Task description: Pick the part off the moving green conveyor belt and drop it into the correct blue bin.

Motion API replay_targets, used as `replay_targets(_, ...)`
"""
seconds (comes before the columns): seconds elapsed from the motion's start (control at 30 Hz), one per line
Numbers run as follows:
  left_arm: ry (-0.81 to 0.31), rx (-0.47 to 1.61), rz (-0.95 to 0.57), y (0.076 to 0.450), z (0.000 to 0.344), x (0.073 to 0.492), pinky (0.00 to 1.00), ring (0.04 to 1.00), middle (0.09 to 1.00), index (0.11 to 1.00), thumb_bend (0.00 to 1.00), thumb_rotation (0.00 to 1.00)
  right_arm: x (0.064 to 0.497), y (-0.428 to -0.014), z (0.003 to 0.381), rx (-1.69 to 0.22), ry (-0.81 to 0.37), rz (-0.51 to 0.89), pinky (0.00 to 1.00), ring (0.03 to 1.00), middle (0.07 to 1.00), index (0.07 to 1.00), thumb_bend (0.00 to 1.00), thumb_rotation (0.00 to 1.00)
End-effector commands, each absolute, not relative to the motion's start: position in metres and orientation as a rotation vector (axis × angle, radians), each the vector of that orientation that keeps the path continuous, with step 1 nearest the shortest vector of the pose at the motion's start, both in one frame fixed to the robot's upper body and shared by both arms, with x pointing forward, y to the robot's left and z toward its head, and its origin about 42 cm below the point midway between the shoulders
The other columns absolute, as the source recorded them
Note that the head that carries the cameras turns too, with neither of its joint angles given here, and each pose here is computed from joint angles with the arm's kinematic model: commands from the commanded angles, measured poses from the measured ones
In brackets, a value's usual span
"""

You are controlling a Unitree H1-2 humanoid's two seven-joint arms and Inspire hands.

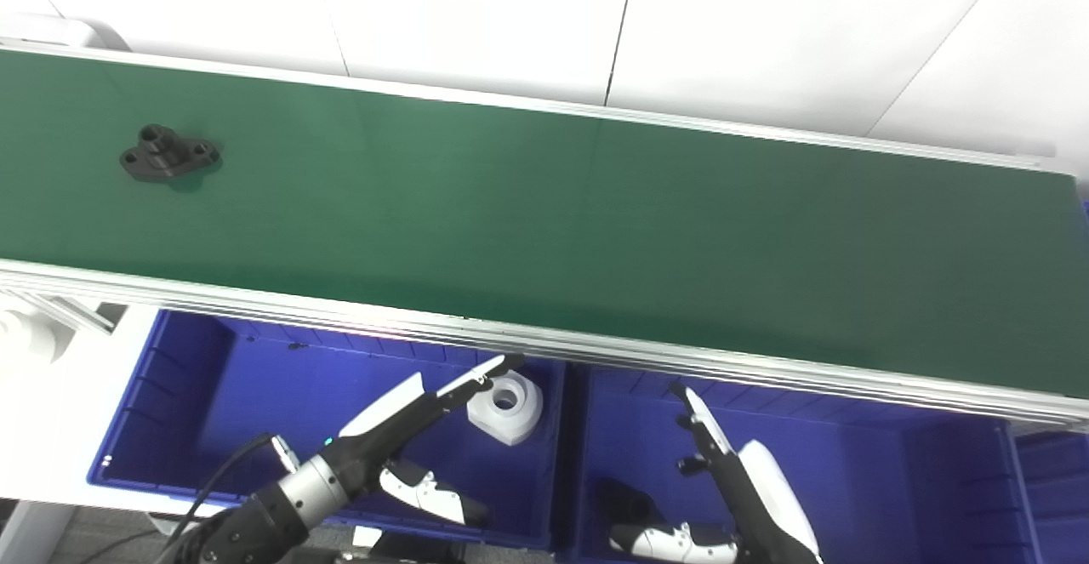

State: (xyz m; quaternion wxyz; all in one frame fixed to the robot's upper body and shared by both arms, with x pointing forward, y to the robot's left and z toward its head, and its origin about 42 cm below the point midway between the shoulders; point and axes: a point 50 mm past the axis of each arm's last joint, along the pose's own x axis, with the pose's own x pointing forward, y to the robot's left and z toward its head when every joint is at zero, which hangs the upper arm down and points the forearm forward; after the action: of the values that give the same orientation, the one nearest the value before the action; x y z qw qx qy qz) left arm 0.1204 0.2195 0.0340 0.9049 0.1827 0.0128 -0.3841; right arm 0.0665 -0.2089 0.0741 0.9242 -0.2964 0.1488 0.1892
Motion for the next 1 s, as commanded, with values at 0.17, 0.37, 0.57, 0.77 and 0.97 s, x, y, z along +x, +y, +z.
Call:
replay_targets(0.17,-0.016,0.411,-0.778,0.214,0.032,0.119,0.90,0.975,1.000,1.000,0.90,0.55,0.064,-0.212,0.073,-0.584,0.231,0.385,0.69,0.921,0.998,1.000,0.96,0.47)
replay_targets(0.37,-0.003,0.433,-0.782,0.216,0.027,0.119,0.88,0.969,1.000,1.000,0.90,0.57,0.064,-0.213,0.064,-0.595,0.208,0.394,0.73,0.913,0.987,1.000,0.97,0.48)
replay_targets(0.57,0.012,0.423,-0.785,0.219,0.022,0.119,0.87,0.967,1.000,0.997,0.90,0.55,0.065,-0.210,0.059,-0.597,0.199,0.395,0.67,0.902,0.982,1.000,0.96,0.45)
replay_targets(0.77,0.018,0.419,-0.779,0.220,0.019,0.121,0.85,0.955,1.000,0.983,0.89,0.53,0.065,-0.207,0.057,-0.590,0.220,0.393,0.73,0.908,0.980,1.000,0.97,0.43)
replay_targets(0.97,0.018,0.442,-0.772,0.221,0.015,0.121,0.82,0.938,0.993,0.975,0.89,0.54,0.065,-0.206,0.053,-0.596,0.205,0.387,0.68,0.895,0.972,1.000,0.96,0.40)
